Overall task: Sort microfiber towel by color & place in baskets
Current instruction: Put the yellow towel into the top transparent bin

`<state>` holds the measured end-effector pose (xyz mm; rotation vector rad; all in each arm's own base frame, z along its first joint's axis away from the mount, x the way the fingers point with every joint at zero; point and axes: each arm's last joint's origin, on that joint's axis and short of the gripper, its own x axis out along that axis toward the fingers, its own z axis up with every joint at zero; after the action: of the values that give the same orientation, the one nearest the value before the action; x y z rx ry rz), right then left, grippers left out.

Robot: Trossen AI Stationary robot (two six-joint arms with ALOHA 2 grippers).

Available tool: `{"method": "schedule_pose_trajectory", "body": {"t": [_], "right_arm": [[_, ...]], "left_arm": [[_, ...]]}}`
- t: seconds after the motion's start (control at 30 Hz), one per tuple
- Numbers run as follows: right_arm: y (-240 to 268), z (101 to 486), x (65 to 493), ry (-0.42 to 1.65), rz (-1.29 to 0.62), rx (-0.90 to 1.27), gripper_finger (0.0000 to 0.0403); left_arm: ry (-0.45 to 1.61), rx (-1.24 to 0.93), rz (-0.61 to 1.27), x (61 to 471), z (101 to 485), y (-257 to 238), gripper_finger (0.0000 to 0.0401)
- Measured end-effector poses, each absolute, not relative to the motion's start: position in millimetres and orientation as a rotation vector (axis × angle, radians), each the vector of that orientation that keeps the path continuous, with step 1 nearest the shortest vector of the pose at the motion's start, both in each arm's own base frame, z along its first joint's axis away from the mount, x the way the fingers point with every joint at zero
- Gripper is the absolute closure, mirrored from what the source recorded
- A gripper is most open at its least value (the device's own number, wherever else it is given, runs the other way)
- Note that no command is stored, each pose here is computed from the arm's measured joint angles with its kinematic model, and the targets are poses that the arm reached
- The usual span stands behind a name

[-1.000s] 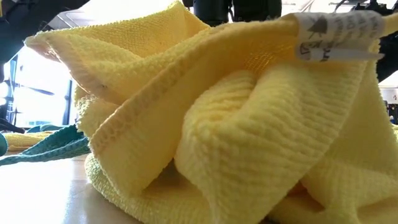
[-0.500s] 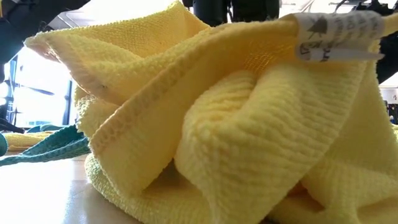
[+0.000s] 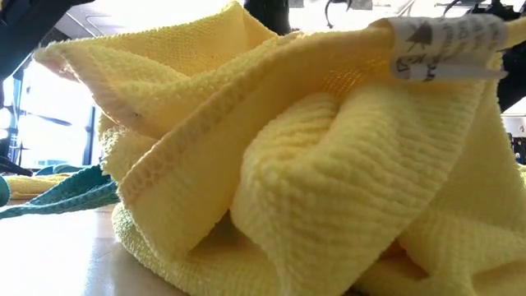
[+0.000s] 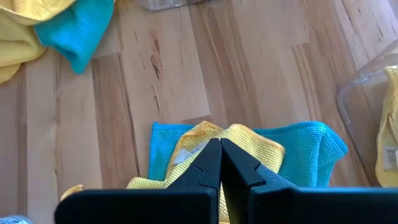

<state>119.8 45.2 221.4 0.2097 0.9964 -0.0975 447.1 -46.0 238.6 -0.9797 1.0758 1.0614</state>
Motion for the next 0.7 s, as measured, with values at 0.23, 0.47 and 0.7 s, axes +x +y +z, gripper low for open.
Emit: {"method": "schedule_pose_trajectory", "body": {"t": [0.23, 0.47, 0.7], "right_arm": [[45, 221, 120, 0.992, -0.104, 0.206, 0.0402], [45, 222, 121, 0.983, -0.107, 0.206, 0.0402], [45, 222, 121, 0.983, -0.108, 0.206, 0.0402]], "left_arm": [[0.945, -0.947, 1.031, 433, 276, -53, 0.0313], [0.908, -0.933, 0.972, 423, 299, -59, 0.0313], [0.892, -0.837, 0.866, 420, 309, -71, 0.0313]]}}
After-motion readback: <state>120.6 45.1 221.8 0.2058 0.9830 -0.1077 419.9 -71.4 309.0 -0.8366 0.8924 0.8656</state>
